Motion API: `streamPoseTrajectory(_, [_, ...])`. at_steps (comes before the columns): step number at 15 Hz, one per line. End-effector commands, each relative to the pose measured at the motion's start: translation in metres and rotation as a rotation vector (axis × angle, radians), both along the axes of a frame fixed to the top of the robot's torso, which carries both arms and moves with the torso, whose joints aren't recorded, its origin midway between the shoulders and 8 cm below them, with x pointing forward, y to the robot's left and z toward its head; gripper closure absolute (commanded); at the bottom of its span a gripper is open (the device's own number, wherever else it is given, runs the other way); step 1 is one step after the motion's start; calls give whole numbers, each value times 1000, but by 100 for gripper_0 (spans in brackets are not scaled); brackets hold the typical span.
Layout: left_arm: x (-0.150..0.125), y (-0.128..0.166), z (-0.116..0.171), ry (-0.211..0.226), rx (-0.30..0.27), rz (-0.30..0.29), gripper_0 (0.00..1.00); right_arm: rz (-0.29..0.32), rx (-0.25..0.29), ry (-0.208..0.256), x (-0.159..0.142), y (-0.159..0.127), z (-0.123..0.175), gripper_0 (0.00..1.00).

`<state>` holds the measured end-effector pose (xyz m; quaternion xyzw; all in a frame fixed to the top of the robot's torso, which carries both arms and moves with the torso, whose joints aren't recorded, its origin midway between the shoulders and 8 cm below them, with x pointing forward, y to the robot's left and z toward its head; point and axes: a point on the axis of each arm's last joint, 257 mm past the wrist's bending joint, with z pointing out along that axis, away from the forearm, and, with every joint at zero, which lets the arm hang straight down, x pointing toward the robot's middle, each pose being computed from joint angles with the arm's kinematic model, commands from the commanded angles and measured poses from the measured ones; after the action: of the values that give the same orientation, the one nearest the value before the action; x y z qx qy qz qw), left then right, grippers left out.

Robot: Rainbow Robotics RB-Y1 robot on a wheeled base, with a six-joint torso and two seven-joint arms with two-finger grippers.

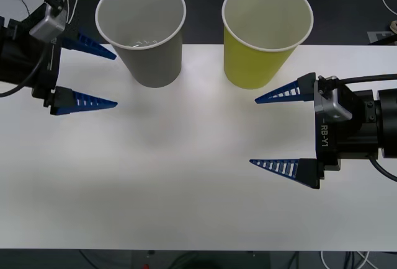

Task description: Put the can into the green bin and the plastic bottle into the gray bin

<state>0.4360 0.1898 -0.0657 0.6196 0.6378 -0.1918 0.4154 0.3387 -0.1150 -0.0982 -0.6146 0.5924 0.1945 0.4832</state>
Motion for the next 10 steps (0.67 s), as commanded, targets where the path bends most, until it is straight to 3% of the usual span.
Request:
streamPoseTrajectory(1, [-15,-2,-6,-18,-15,-11,0,0,0,0,0,0,0,0])
streamPoseTrajectory(6, [-44,0,-7,-41,-27,-23,0,0,0,0,0,0,0,0])
streamPoseTrajectory(10, [-64,12,-13,-45,0,-31,0,0,0,0,0,0,0,0])
